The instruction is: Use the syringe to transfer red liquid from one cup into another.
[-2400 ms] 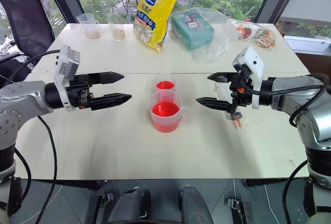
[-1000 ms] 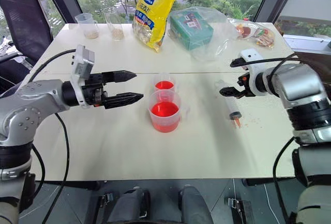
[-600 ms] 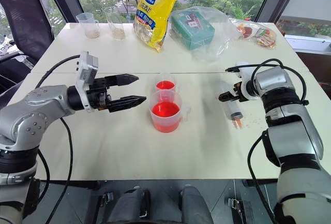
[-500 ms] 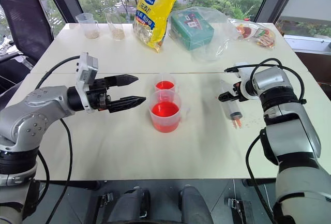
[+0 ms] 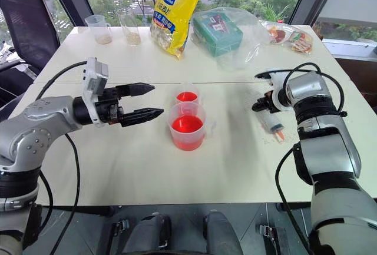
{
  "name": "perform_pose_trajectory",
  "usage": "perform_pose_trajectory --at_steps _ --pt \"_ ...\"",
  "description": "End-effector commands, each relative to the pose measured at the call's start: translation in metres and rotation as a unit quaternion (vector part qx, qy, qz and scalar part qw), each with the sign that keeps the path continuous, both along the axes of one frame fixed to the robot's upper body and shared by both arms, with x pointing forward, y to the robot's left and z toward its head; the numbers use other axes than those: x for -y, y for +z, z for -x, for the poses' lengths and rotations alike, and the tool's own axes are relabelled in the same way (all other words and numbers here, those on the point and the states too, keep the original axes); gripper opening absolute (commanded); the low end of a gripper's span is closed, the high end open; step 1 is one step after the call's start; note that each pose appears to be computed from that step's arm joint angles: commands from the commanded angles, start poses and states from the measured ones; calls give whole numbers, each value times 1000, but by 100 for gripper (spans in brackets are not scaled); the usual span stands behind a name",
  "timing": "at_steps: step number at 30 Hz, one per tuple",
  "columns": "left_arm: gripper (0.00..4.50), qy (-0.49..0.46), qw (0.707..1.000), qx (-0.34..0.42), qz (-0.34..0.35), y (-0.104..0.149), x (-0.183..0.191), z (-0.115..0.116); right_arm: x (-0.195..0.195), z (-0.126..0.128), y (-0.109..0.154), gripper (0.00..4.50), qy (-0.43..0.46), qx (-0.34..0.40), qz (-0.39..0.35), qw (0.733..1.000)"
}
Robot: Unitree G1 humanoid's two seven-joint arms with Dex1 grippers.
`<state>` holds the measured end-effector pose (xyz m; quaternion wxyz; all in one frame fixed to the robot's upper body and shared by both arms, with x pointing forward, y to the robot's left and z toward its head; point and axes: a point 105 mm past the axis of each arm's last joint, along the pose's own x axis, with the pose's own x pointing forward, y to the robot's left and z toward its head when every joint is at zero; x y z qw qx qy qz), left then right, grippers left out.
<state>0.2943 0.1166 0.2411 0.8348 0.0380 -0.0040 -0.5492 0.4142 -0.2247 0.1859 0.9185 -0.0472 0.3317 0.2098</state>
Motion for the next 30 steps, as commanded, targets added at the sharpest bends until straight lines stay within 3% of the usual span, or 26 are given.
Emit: perform_pose_trajectory --at_steps 1,4,8,10,12,14,22,30 --pt "450 3 999 35 6 21 -6 -5 -50 16 100 138 109 179 -121 970" --pt "450 -1 999 38 7 25 -7 -11 -81 46 136 138 188 271 -195 924" --pt "450 -4 999 50 11 37 -7 -21 -121 97 165 138 292 348 -331 827" --pt "450 -5 999 53 9 40 -10 -25 -132 110 165 138 309 366 -382 791" --pt "450 -7 998 58 4 43 -9 -28 -141 119 152 138 323 359 -403 778" --pt "450 -11 998 63 3 48 -7 -30 -151 120 136 138 323 362 -400 777" --pt "450 -27 996 81 -4 67 -2 -31 -166 94 52 138 278 404 -309 815" --pt "450 -49 996 71 -18 62 9 -34 -173 97 19 138 285 426 -260 818"
